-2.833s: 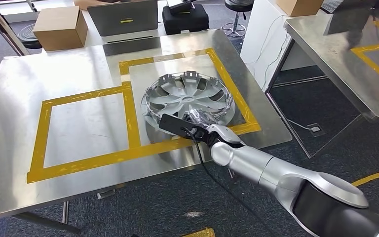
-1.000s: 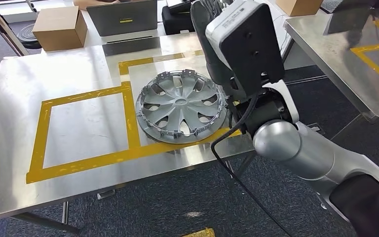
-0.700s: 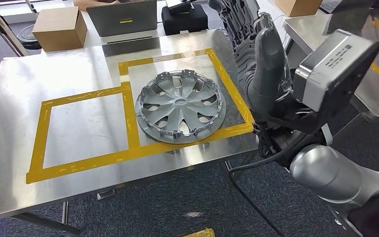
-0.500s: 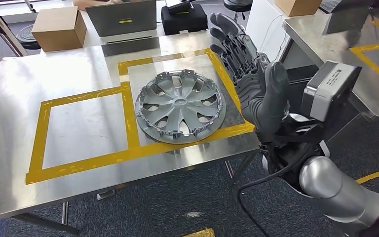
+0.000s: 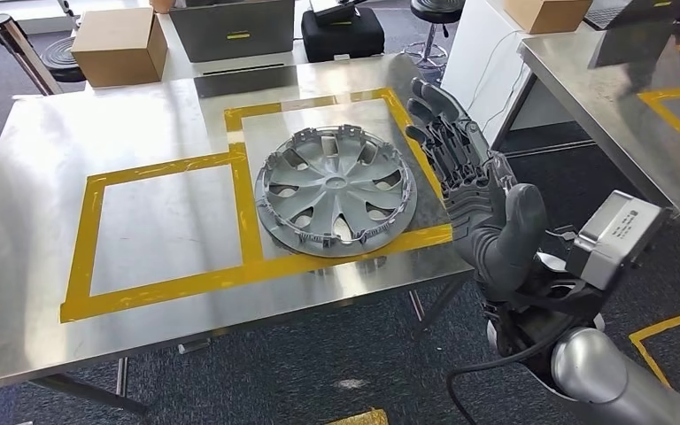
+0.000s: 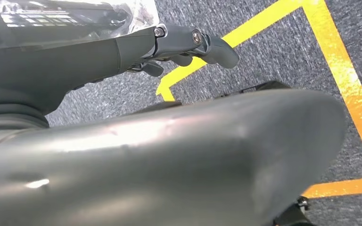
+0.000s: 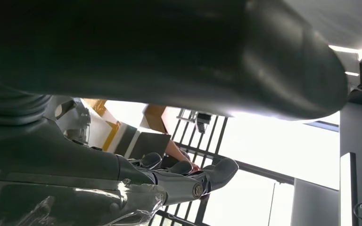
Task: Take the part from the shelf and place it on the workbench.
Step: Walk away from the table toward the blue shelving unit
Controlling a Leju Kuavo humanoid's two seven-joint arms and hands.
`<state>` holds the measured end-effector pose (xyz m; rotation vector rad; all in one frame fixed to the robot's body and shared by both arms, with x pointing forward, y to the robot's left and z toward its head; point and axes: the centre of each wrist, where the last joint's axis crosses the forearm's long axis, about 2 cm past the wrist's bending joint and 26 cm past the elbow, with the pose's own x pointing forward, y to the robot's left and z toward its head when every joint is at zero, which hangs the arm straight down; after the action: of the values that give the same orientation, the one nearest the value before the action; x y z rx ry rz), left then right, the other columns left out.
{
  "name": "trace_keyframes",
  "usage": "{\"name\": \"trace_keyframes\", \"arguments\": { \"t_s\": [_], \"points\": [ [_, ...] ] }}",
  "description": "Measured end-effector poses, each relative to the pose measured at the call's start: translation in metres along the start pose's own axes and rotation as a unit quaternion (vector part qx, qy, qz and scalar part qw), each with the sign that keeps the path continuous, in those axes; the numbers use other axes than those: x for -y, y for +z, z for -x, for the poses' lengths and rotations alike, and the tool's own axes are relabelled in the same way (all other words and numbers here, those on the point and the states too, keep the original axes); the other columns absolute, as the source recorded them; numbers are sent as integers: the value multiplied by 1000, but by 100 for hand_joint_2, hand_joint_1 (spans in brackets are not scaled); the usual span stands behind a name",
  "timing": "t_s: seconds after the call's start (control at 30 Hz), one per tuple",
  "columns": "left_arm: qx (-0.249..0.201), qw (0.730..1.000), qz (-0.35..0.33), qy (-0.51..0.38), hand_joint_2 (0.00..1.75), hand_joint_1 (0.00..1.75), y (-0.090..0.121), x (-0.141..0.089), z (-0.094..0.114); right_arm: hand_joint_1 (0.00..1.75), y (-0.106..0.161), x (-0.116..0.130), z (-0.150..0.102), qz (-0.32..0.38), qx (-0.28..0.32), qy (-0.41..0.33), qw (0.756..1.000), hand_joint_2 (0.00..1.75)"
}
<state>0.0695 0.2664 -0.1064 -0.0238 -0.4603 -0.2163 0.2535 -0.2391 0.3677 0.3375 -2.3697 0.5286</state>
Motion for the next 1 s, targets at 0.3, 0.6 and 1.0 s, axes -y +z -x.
{"name": "trace_keyframes", "arguments": {
  "t_s": [0.3, 0.6, 1.0],
  "points": [
    [10, 1000, 3, 5, 0, 0, -2, 4, -7, 0, 3, 3, -5, 7, 10, 13, 1000, 0],
    [7, 1000, 2, 8, 0, 0, -2, 4, -6, 0, 4, 4, -8, 10, 12, 19, 1000, 0],
    [7, 1000, -1, 7, 0, 0, -2, 2, -7, 0, 5, 6, -10, 16, 14, 24, 999, 0]
  ]
}}
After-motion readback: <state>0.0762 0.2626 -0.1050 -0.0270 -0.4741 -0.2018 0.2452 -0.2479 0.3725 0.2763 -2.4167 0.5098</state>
